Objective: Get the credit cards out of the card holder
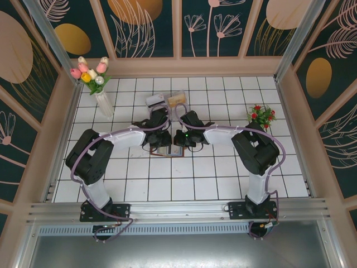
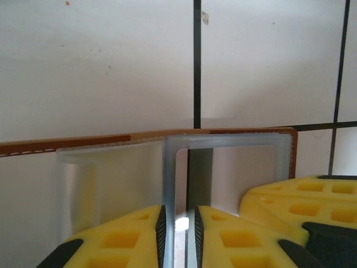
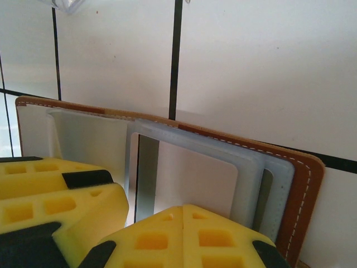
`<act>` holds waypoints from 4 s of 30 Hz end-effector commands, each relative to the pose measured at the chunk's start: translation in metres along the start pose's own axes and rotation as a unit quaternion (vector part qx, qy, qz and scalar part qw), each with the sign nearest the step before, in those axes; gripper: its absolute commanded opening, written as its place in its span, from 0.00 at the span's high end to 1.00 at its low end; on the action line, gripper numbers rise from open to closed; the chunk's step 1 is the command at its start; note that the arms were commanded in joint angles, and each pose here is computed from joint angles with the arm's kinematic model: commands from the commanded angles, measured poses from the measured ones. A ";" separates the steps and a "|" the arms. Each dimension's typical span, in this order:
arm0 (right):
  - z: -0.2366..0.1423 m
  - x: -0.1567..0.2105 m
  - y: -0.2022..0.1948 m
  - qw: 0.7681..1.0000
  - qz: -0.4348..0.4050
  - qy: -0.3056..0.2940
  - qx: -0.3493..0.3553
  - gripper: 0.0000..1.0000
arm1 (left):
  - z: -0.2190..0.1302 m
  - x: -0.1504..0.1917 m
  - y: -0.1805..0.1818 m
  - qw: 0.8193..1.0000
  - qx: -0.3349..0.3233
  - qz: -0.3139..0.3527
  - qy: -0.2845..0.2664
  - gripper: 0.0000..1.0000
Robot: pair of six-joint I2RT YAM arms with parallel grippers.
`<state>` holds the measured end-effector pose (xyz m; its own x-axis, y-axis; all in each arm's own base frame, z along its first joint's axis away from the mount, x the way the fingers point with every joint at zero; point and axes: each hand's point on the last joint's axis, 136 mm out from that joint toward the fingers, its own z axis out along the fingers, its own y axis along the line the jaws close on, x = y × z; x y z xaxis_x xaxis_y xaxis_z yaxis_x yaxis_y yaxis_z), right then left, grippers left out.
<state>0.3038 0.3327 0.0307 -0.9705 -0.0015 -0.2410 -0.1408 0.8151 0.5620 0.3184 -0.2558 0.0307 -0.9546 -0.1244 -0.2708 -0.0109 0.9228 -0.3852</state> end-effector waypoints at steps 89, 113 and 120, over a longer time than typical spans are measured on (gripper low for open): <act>0.011 0.020 -0.049 0.996 0.018 0.046 0.070 0.95 | 0.007 0.031 0.001 0.981 0.179 -0.051 0.054 0.83; 0.008 0.024 -0.072 0.993 0.028 0.041 0.109 0.95 | 0.004 0.035 0.029 0.988 0.136 -0.057 0.045 1.00; 0.003 0.013 -0.058 0.995 0.015 0.030 0.090 0.94 | -0.008 0.028 0.028 0.990 0.133 -0.049 0.026 1.00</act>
<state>0.3132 0.3161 0.0266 -0.9711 0.0069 -0.2387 -0.1248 0.8375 0.5320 0.2944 -0.2426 0.0230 -0.9661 -0.1859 -0.1789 -0.0211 0.7479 -0.6634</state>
